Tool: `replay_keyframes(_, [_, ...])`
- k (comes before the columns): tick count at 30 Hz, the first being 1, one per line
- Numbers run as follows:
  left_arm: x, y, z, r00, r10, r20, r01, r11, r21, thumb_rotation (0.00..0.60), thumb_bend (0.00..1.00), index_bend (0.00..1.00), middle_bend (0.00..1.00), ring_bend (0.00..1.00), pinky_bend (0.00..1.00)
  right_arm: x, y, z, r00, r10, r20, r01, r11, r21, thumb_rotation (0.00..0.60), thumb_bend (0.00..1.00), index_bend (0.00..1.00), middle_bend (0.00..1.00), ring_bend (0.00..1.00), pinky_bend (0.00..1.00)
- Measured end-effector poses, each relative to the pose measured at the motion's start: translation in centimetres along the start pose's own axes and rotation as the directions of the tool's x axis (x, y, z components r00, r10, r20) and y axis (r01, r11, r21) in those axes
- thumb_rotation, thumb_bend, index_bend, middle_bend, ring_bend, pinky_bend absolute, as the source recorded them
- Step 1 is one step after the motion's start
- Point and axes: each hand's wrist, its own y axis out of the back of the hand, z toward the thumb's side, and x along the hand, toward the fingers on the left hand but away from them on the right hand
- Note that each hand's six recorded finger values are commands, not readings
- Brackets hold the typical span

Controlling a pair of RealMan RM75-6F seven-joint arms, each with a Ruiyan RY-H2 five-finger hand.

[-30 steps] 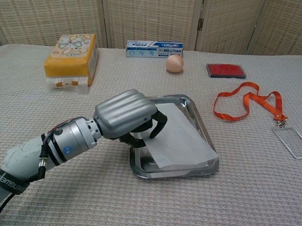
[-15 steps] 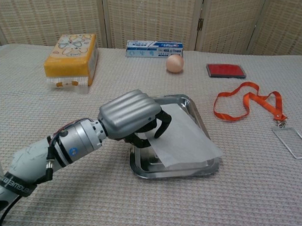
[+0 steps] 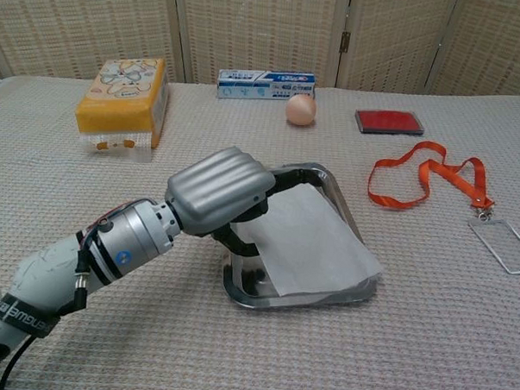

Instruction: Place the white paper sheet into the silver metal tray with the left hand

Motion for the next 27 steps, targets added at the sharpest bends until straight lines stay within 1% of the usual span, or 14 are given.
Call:
replay_keyframes(6, [-0.2, 1.3, -0.2, 1.0, 0.025, 0.001, -0.025, 0.999, 0.026, 0.6, 0.23, 0.18, 1.0, 1.0, 1.0, -0.1, -0.4, 0.2, 1.0, 0.011, -0.004, -0.011, 1.0, 0.007, 0.6, 0.45, 0.0, 0.0, 0.0, 0.0])
replay_keyframes(9, [-0.3, 1.8, -0.3, 1.0, 0.026, -0.005, -0.026, 0.999, 0.047, 0.6, 0.23, 0.18, 1.0, 1.0, 1.0, 0.0, -0.6, 0.5, 1.0, 0.014, -0.017, -0.014, 1.0, 0.009, 0.6, 0.45, 0.0, 0.0, 0.0, 0.0])
replay_keyframes(15, [0.0, 1.2, -1.0, 0.999, -0.027, -0.033, 0.03, 0.995, 0.096, 0.6, 0.23, 0.18, 1.0, 1.0, 1.0, -0.1, -0.7, 0.6, 1.0, 0.014, -0.016, -0.014, 1.0, 0.007, 0.6, 0.45, 0.0, 0.0, 0.0, 0.0])
replay_keyframes(20, [0.5, 0.5, -1.7, 0.996, -0.064, -0.061, 0.072, 0.989, 0.128, 0.6, 0.23, 0.18, 1.0, 1.0, 1.0, -0.2, -0.3, 0.2, 1.0, 0.001, -0.006, -0.001, 1.0, 0.003, 0.6, 0.44, 0.0, 0.0, 0.0, 0.0])
replay_keyframes(27, [0.7, 0.9, -1.5, 0.997, -0.062, -0.055, 0.07, 0.985, 0.16, 0.6, 0.22, 0.17, 1.0, 1.0, 1.0, -0.1, -0.2, 0.3, 1.0, 0.004, -0.011, -0.004, 1.0, 0.002, 0.6, 0.44, 0.0, 0.0, 0.0, 0.0])
